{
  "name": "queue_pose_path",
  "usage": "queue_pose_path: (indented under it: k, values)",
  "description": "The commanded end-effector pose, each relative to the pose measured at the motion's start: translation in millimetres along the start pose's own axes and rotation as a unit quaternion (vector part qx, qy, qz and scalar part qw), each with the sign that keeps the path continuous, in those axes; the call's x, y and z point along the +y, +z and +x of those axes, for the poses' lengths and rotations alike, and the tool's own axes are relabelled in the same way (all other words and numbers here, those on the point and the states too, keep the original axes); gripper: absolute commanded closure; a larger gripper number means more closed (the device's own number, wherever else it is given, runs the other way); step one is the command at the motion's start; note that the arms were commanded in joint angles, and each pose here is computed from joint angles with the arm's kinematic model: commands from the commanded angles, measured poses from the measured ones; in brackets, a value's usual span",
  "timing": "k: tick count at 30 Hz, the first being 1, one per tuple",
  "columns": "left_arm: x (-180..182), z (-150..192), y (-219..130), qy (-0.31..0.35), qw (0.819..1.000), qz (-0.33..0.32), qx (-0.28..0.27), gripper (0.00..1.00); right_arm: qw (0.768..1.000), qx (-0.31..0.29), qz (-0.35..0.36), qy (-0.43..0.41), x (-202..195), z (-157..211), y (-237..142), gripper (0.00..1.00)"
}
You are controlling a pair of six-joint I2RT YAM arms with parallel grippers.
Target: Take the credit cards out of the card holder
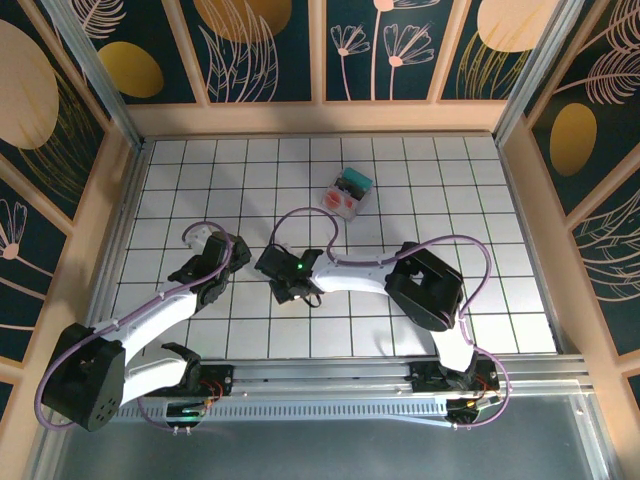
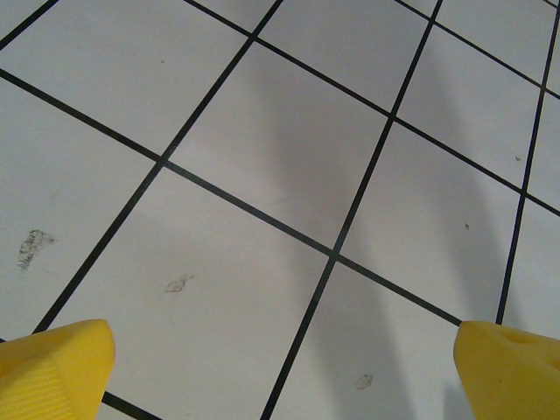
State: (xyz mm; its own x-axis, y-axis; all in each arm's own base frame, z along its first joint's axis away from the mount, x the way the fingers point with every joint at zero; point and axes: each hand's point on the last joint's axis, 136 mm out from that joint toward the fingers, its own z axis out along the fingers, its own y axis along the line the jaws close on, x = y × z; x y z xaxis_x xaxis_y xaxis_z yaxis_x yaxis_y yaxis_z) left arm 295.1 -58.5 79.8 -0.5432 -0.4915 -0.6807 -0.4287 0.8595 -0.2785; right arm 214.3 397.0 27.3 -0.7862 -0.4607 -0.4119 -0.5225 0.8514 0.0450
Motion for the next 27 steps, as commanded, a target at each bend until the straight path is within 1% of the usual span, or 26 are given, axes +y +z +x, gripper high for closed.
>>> queue_pose_path:
  k: [1, 4, 7, 13, 17, 19, 22, 24, 27]
  values:
    - [-1.1, -11.8, -4.8, -0.006, 1.000, -0.002, -0.015, 0.01, 1.000, 0.024, 0.013, 0.004, -7.2, 19.0, 13.1, 0.50]
    - [-0.7, -12.1, -5.3, -0.006, 1.000, -0.002, -0.015, 0.01, 0.999, 0.030, 0.017, 0.004, -11.4, 24.2, 15.6, 0.57]
    - [-1.1, -11.7, -5.7, -0.006, 1.000, -0.001, -0.014, 0.01, 0.999, 0.031, 0.006, 0.008, -11.6, 24.7, 16.4, 0.65]
    - [-1.3, -14.3, -8.2, -0.002, 1.000, -0.001, -0.016, 0.01, 0.999, -0.003, -0.037, 0.031, -6.6, 1.0, -1.2, 0.69]
    - [-4.5, -18.4, -10.8, 0.002, 1.000, 0.003, -0.019, 0.01, 0.998, -0.030, -0.029, 0.044, -12.1, -14.6, -11.8, 0.75]
    - [-5.8, -20.2, -11.5, 0.003, 1.000, 0.004, -0.020, 0.01, 0.998, -0.040, -0.009, 0.050, -20.6, -19.1, -15.0, 0.74]
    - [-7.7, -22.0, -12.0, 0.004, 1.000, 0.006, -0.022, 0.01, 0.997, -0.048, 0.026, 0.053, -34.1, -21.6, -18.5, 0.67]
    - [-9.0, -23.4, -12.1, 0.004, 1.000, 0.007, -0.023, 0.01, 0.996, -0.052, 0.042, 0.056, -42.0, -22.8, -20.9, 0.65]
    - [-9.1, -23.1, -11.0, 0.006, 1.000, 0.005, -0.022, 0.01, 0.995, -0.054, 0.051, 0.063, -49.4, -22.3, -23.0, 0.63]
